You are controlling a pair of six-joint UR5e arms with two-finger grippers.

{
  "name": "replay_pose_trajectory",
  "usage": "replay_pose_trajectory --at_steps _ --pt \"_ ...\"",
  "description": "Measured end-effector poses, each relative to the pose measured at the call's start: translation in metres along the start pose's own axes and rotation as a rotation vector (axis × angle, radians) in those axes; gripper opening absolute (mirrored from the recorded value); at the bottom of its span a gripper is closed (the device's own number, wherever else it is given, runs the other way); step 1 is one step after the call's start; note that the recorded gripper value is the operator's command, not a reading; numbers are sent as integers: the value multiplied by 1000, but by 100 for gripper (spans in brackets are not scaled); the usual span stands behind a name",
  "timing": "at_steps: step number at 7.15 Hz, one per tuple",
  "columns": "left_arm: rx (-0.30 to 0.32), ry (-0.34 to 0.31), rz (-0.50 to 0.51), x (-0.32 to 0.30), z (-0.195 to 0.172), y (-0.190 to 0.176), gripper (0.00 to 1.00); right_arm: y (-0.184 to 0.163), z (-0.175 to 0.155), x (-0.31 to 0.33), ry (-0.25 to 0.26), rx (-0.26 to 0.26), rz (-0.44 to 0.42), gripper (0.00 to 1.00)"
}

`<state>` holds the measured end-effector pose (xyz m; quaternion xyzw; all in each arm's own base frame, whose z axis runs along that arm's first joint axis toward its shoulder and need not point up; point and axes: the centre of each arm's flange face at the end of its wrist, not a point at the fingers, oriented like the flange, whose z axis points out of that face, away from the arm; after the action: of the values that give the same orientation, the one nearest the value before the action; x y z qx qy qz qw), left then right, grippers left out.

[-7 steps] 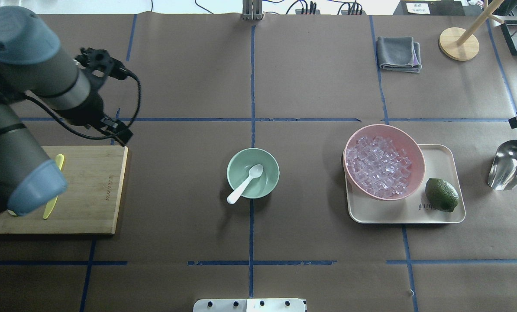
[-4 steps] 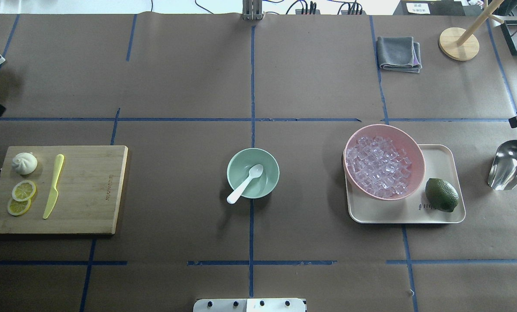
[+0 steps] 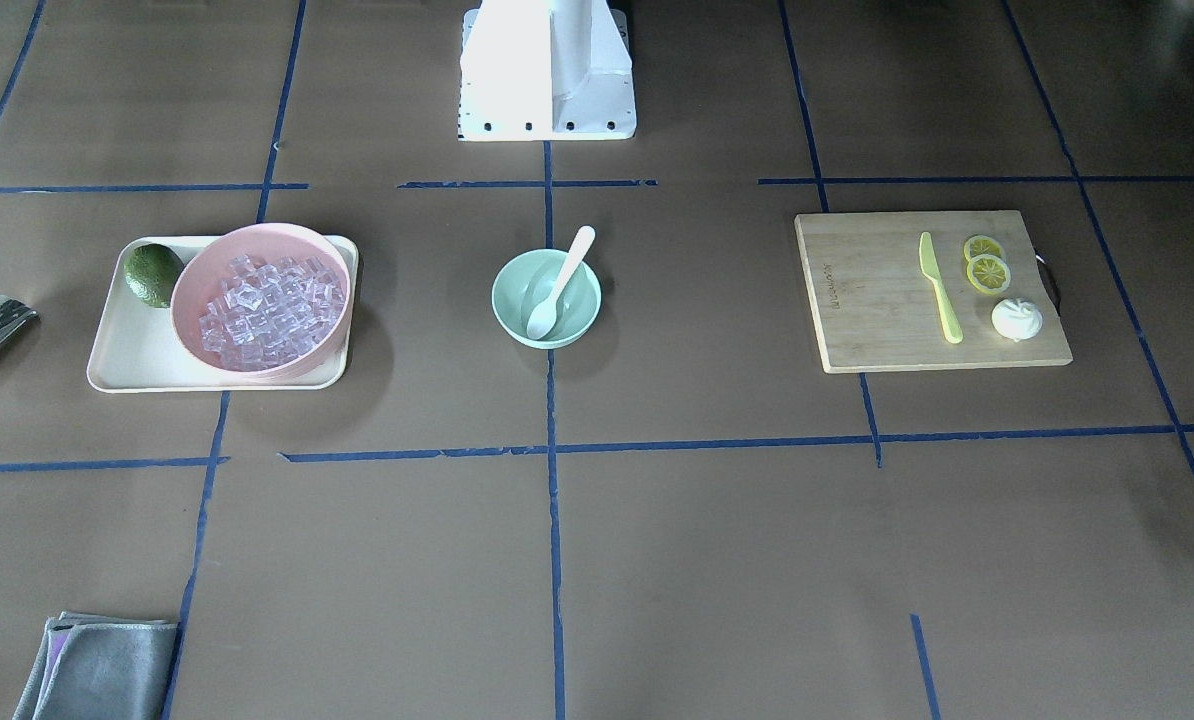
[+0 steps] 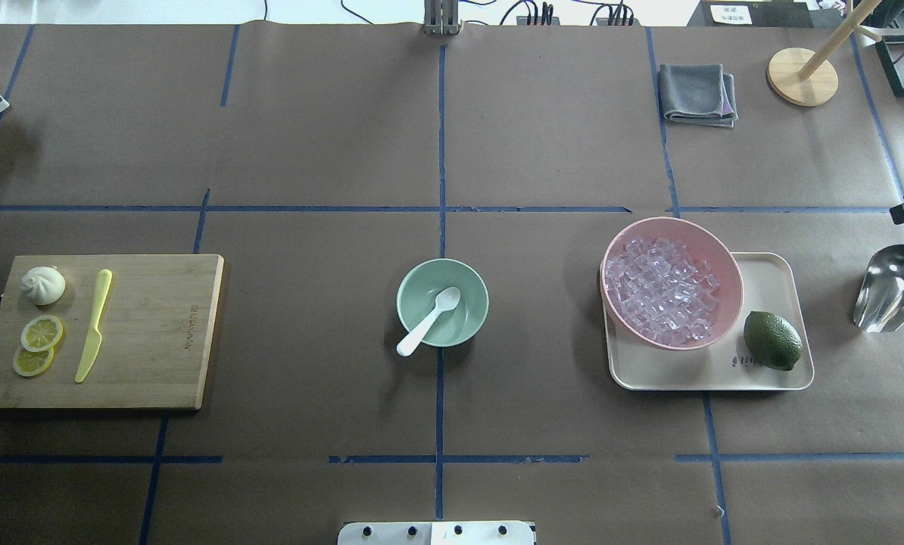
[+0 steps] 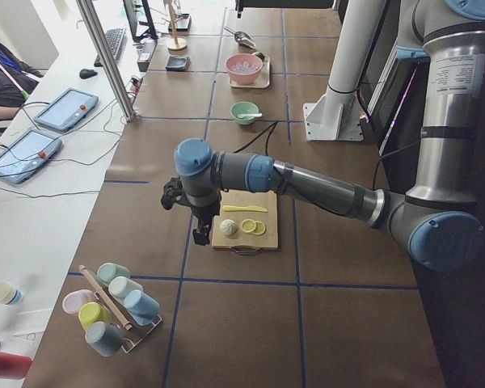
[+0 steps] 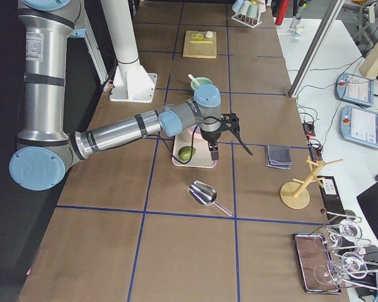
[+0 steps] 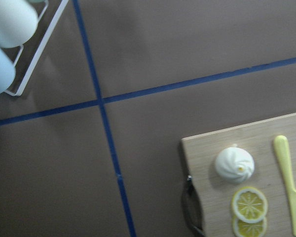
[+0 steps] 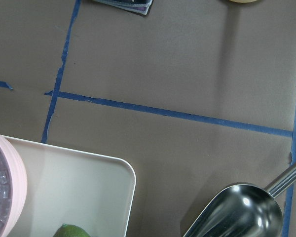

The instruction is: Put spoon and ice into bowl

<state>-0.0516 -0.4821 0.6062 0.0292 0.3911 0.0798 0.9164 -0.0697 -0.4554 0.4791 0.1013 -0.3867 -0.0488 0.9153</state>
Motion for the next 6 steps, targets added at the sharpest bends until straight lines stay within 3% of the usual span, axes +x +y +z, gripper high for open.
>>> replay_pose_trajectory --at_steps 3,6 --pt "29 -4 -24 -45 24 32 100 -7 -3 -10 -12 8 31 100" --pt "34 -3 -23 -46 24 34 100 -40 9 -106 -81 6 152 100"
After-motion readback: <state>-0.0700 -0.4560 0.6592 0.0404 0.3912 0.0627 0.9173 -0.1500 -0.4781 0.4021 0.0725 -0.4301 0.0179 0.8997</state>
